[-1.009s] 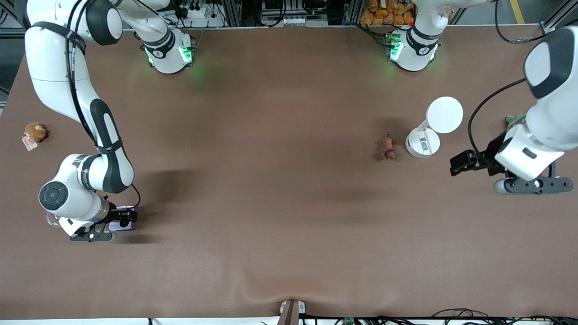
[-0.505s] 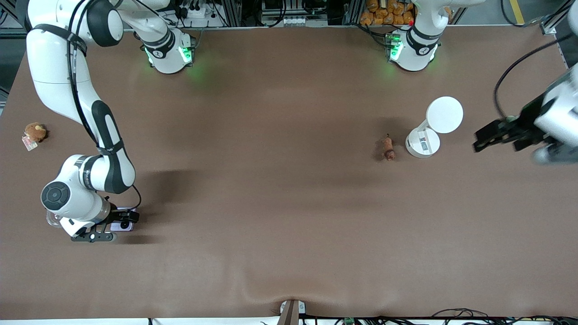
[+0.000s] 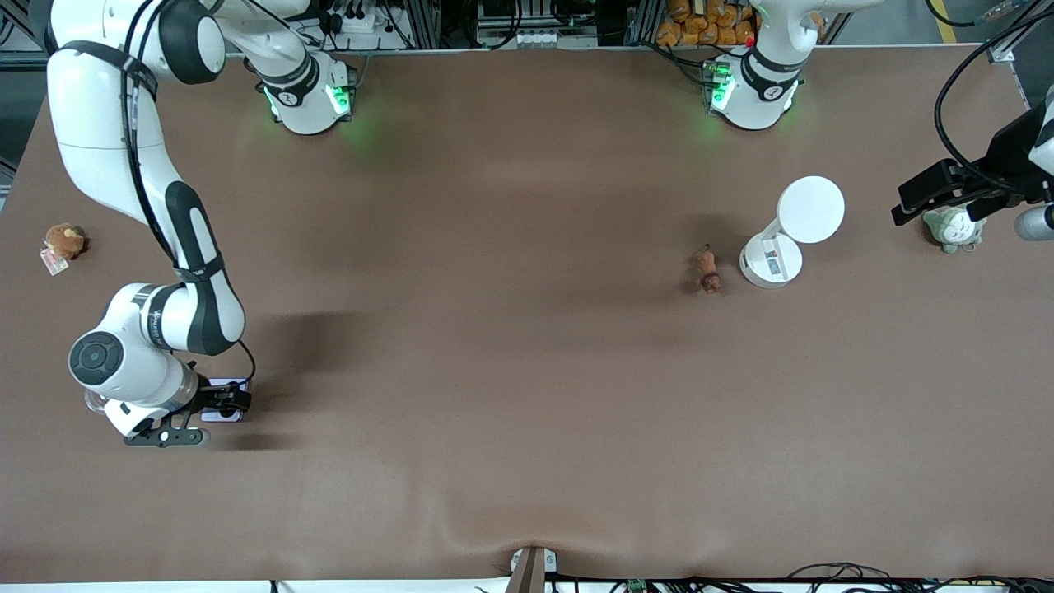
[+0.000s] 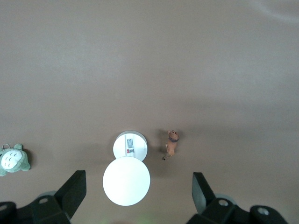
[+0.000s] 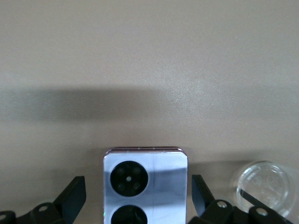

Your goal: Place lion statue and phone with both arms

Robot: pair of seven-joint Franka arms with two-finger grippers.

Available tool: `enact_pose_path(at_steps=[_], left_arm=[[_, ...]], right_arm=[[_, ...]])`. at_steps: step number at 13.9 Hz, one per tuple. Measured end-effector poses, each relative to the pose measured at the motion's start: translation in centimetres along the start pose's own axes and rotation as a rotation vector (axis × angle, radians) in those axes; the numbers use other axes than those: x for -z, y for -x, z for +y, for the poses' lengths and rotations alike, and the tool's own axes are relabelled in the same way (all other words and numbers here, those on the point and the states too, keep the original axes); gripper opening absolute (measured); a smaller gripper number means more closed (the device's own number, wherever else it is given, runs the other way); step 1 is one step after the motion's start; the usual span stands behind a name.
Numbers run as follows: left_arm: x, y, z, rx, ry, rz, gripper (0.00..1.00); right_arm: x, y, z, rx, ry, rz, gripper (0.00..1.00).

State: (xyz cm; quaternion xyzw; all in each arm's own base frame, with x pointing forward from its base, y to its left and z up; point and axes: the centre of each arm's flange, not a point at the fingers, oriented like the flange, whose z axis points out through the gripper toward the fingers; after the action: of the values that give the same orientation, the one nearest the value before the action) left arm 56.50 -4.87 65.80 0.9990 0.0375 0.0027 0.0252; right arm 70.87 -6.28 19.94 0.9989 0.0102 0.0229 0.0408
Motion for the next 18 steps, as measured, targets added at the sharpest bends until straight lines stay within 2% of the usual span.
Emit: enact_pose_path(at_steps=[3,7,11,18], left_arm=[[-0.6,1.2,-0.1,-0.021,-0.002,0.008,1.0],[-1.0,3.5,-1.5,-0.032,-0.005,0.039,1.0],[-0.2,2.8,-1.8,-0.037,-0.052,0.083,1.0],[0.6,2.5,-1.6,-0.042,-0.054,0.103,1.0]], right_arm=[[5.1,0.0,0.3,-0.004,-0.019,-0.049,1.0],[12.3,2.9,0.6,0.007,-0.049,-0.04,1.0],[17.8,7.6,-1.0,0.043,-0.086,-0.054,1.0],[33.4,10.4,0.8,0.038,-0.12,-0.044,1.0]])
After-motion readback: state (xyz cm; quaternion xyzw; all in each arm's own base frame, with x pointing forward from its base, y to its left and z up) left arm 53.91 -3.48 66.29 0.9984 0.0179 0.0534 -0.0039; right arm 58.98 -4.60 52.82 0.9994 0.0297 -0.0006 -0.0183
